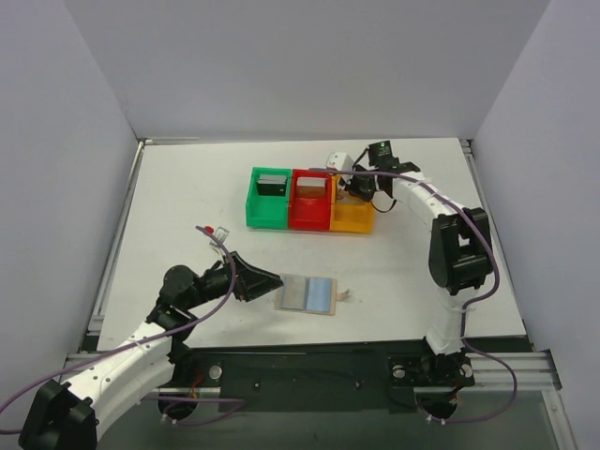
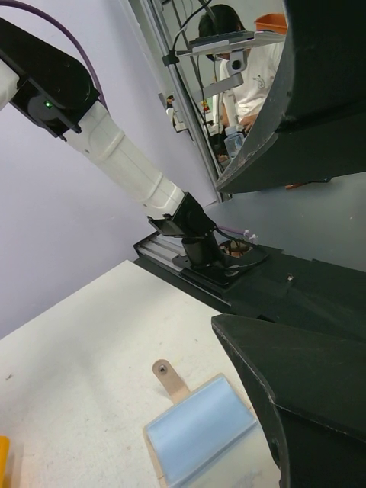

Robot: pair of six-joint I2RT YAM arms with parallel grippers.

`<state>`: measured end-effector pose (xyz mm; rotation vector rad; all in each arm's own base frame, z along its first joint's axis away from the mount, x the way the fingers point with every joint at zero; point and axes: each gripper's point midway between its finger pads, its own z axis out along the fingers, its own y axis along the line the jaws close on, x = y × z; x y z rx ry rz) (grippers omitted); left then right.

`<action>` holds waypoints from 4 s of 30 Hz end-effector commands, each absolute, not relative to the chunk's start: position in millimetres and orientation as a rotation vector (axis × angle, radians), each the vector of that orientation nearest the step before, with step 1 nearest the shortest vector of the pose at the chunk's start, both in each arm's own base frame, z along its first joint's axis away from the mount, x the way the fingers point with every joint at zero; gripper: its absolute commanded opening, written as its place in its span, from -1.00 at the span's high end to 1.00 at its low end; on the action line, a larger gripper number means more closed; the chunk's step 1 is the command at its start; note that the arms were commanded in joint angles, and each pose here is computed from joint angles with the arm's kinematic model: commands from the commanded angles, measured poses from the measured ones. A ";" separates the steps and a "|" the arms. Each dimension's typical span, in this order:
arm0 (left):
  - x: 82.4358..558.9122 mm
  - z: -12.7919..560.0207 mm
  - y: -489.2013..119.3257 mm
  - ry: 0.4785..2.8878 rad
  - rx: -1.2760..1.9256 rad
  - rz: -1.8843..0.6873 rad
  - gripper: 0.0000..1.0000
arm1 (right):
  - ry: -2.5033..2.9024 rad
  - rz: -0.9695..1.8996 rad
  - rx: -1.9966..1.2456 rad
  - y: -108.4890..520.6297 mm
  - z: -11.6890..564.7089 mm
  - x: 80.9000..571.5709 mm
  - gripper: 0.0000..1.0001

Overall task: Take the credit cards out of the card holder
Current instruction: Place the credit card in the storage box, then remove the credit card from the card holder.

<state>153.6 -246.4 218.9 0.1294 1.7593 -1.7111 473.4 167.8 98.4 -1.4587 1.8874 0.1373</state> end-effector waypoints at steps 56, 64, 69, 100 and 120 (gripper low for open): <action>149.2 215.6 -249.8 1.771 0.176 -1.715 -0.50 | 1.844 -0.111 -1.339 163.2 88.9 531.6 0.53; 149.3 216.0 -249.7 1.769 0.175 -1.714 -0.49 | 1.828 -0.157 -1.253 156.0 108.8 541.1 0.53; 149.1 215.7 -249.5 1.769 0.175 -1.714 -0.50 | 1.800 -0.182 -1.188 154.5 123.9 546.4 0.53; 182.2 136.9 -204.6 2.141 -0.246 -1.183 -0.73 | 2.327 0.659 -0.191 255.3 138.9 229.5 -1.00; 187.6 119.7 -189.6 2.162 -0.337 -1.068 -0.39 | 2.378 0.201 -0.365 279.1 104.5 200.6 -1.00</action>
